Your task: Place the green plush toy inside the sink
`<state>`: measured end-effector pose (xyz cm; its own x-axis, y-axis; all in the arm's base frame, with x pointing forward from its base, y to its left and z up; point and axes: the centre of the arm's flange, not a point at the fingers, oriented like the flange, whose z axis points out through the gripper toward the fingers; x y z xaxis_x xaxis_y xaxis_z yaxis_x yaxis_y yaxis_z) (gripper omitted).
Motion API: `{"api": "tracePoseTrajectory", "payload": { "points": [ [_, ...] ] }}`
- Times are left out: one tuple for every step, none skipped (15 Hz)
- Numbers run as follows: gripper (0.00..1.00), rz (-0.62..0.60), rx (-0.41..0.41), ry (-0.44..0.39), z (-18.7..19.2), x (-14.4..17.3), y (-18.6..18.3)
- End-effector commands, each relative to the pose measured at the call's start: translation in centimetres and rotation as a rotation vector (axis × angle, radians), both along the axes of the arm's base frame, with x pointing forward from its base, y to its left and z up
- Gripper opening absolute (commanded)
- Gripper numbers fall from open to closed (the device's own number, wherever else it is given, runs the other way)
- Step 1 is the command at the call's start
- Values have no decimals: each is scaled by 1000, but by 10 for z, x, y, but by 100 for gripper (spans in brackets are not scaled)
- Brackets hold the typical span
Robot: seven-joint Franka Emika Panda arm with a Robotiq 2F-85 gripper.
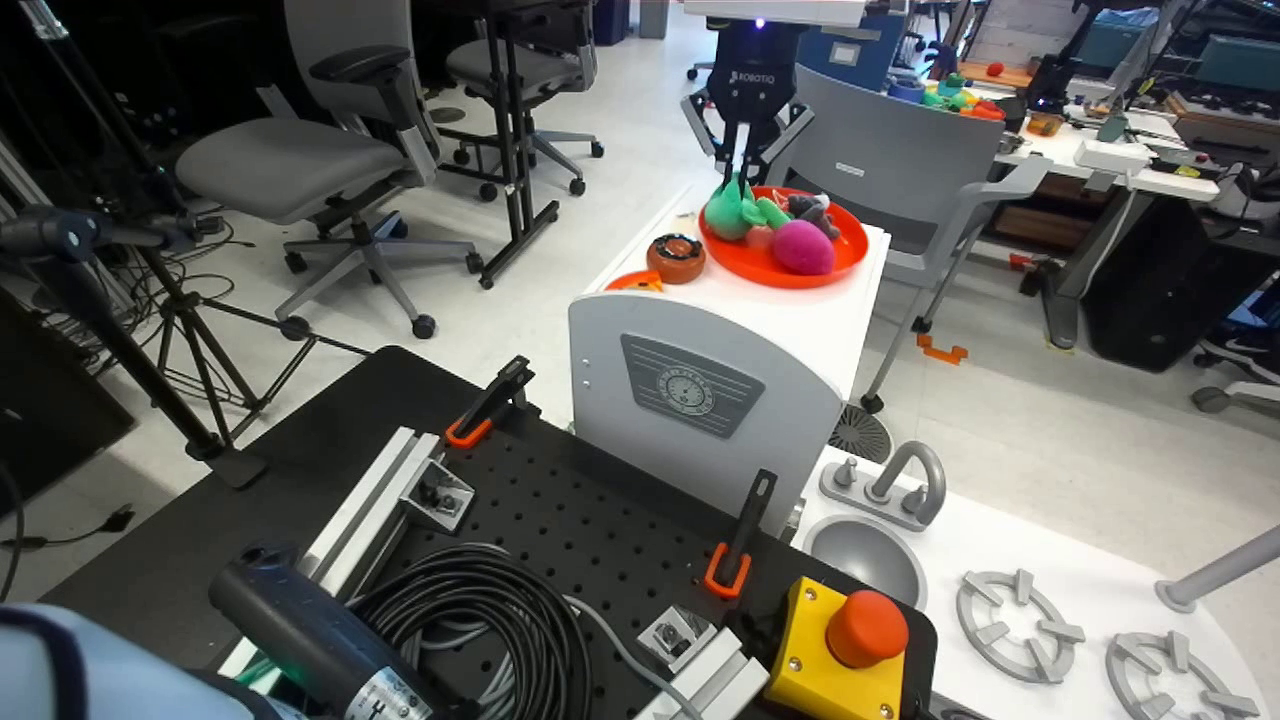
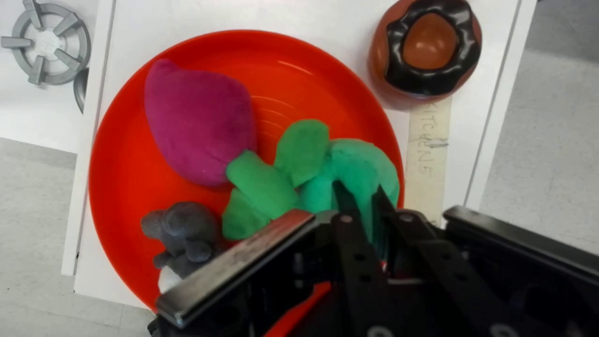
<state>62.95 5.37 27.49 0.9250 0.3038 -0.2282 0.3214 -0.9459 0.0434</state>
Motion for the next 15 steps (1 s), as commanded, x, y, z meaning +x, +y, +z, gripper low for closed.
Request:
{"api": "tracePoseTrajectory", "payload": {
  "points": [
    [3, 17, -33, -28, 5, -9, 5],
    [3, 20, -43, -38, 7, -14, 6],
    [3, 22, -53, -46, 9, -18, 7],
    [3, 23, -66, -57, 11, -23, 7],
    [3, 34, -72, -61, 14, -28, 8],
    [3, 28, -77, -87, 18, -33, 7],
    [3, 25, -81, -105, 21, -36, 7],
    [3, 14, -82, -129, 25, -40, 5],
    [3, 8, -78, -145, 29, -42, 3],
    [3, -4, -74, -161, 32, -44, 1],
    [3, -13, -70, -176, 36, -47, -1],
    [3, -20, -67, -192, 40, -49, -2],
    [3, -30, -63, -208, 44, -53, -5],
    [3, -39, -59, -223, 47, -56, -6],
    [3, -47, -54, -237, 51, -59, -9]
  ]
}}
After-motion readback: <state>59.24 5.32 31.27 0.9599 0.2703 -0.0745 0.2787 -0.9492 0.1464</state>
